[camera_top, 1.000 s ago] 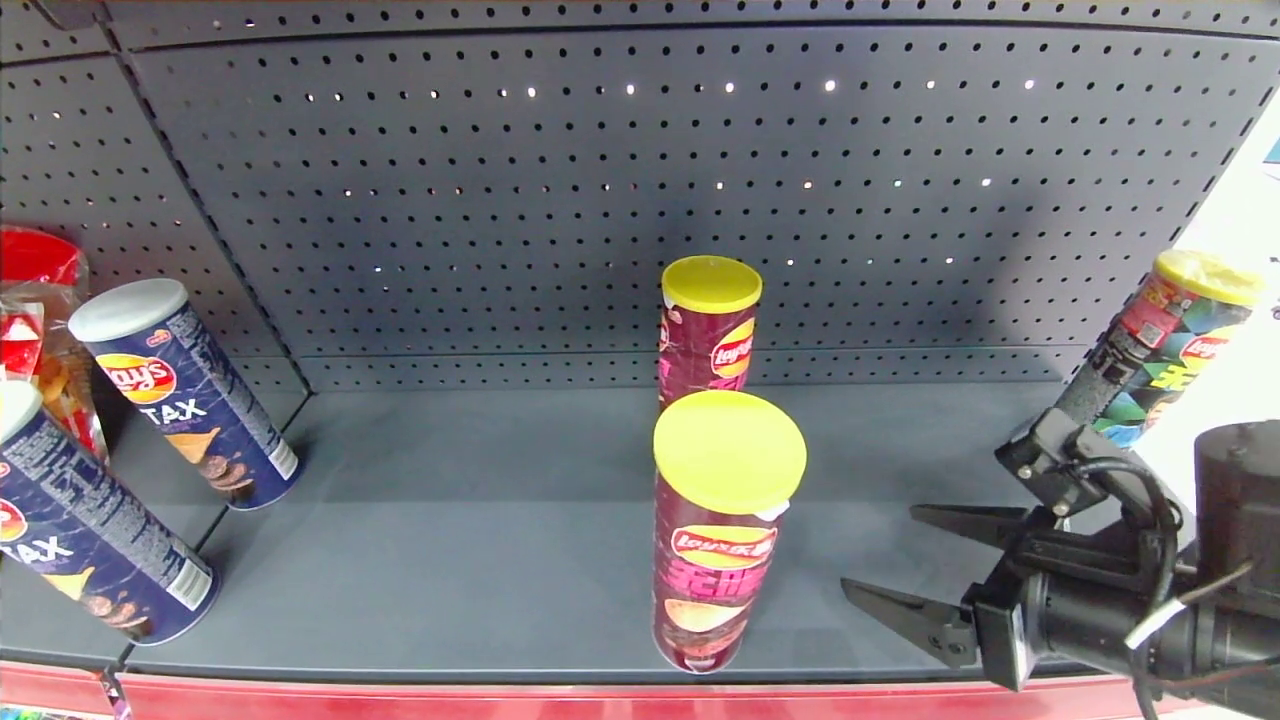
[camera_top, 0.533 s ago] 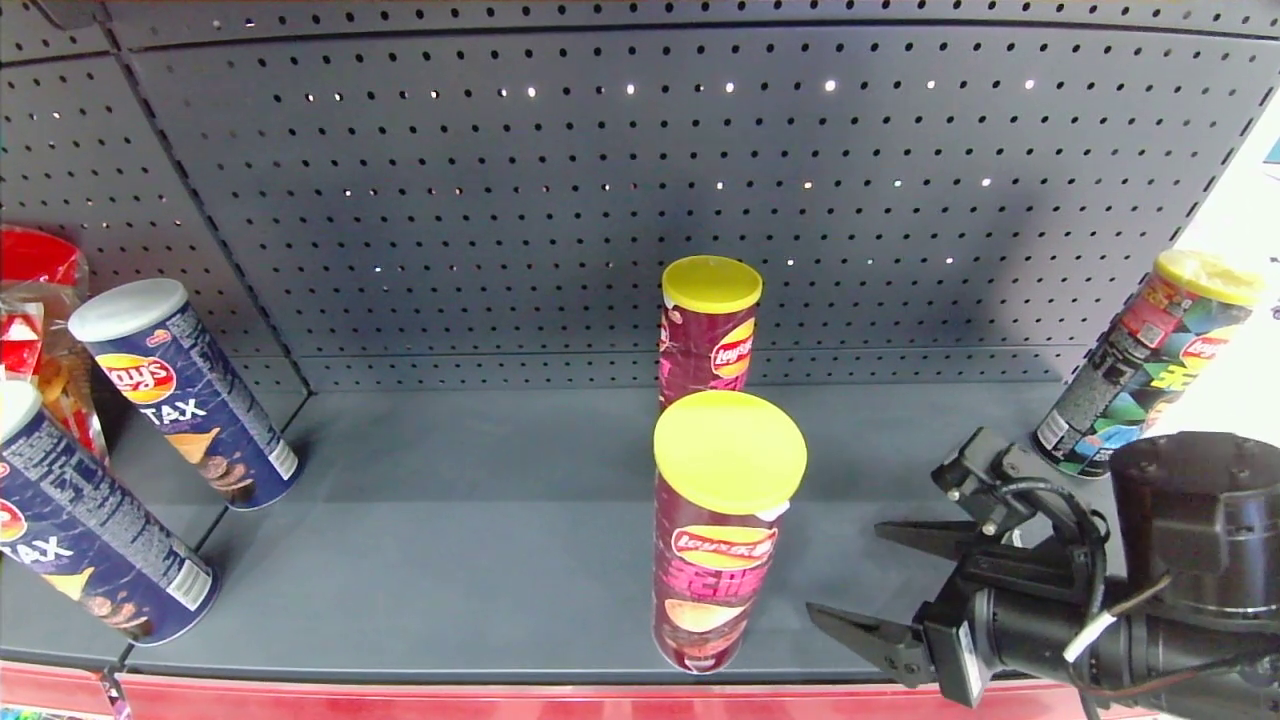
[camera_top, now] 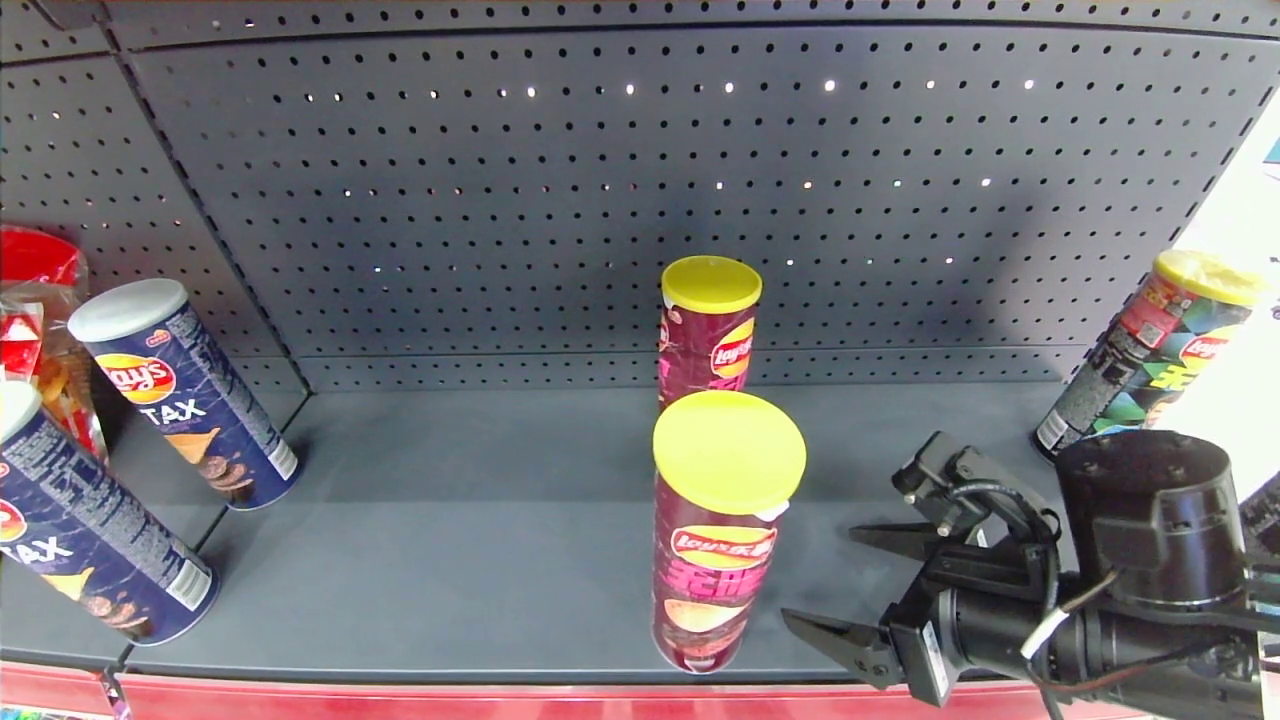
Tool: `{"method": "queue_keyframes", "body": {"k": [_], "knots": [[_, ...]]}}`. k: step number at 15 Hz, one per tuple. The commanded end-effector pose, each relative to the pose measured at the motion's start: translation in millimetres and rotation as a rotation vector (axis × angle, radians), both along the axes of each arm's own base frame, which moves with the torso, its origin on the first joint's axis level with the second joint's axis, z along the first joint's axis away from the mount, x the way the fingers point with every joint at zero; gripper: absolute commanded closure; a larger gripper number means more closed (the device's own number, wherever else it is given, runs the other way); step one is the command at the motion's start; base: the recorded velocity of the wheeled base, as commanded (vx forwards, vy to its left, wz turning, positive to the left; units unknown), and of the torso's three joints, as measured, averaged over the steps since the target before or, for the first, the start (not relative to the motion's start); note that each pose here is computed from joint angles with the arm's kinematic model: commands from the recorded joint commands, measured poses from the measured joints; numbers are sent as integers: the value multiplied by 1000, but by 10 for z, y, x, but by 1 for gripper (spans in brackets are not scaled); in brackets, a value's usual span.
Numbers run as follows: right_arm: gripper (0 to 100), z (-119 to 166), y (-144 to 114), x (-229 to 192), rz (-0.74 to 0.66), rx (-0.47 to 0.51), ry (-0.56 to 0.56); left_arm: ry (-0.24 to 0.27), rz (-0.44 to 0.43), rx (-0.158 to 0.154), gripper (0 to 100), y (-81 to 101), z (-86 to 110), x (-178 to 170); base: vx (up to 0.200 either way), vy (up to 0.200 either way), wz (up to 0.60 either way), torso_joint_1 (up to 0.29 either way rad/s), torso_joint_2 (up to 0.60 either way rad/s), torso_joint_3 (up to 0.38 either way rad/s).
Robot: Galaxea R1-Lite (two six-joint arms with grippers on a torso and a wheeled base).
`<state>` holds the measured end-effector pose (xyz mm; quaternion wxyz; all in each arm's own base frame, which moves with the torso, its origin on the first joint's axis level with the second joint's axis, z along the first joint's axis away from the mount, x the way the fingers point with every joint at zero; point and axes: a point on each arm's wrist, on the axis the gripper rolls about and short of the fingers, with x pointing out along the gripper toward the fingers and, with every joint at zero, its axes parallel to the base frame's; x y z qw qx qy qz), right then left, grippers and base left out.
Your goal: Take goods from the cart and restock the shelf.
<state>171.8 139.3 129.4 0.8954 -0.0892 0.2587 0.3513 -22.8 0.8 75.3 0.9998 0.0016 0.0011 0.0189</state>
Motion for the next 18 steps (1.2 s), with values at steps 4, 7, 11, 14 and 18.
{"method": "queue_keyframes", "body": {"k": [4, 7, 11, 14, 18], "knots": [[0, -101, 42, 67, -37, -48, 18, -2, 0, 0, 0, 0, 4, -1, 0, 0, 0, 0, 0, 0], [0, -52, 88, 120, -38, -37, 2, -1, 0, 0, 0, 0, 0, 0, 0, 0, 0, 0, 0, 0], [0, -52, 131, 114, -23, -36, 2, -1, 0, 0, 0, 0, 0, 0, 0, 0, 0, 0, 0, 0], [0, -52, 166, 60, 3, -36, 2, -1, 0, 0, 0, 0, 0, 0, 0, 0, 0, 0, 0, 0], [0, -60, 194, 53, 13, -38, 4, -1, 0, 0, 0, 0, 0, 0, 0, 0, 0, 0, 0, 0]]}}
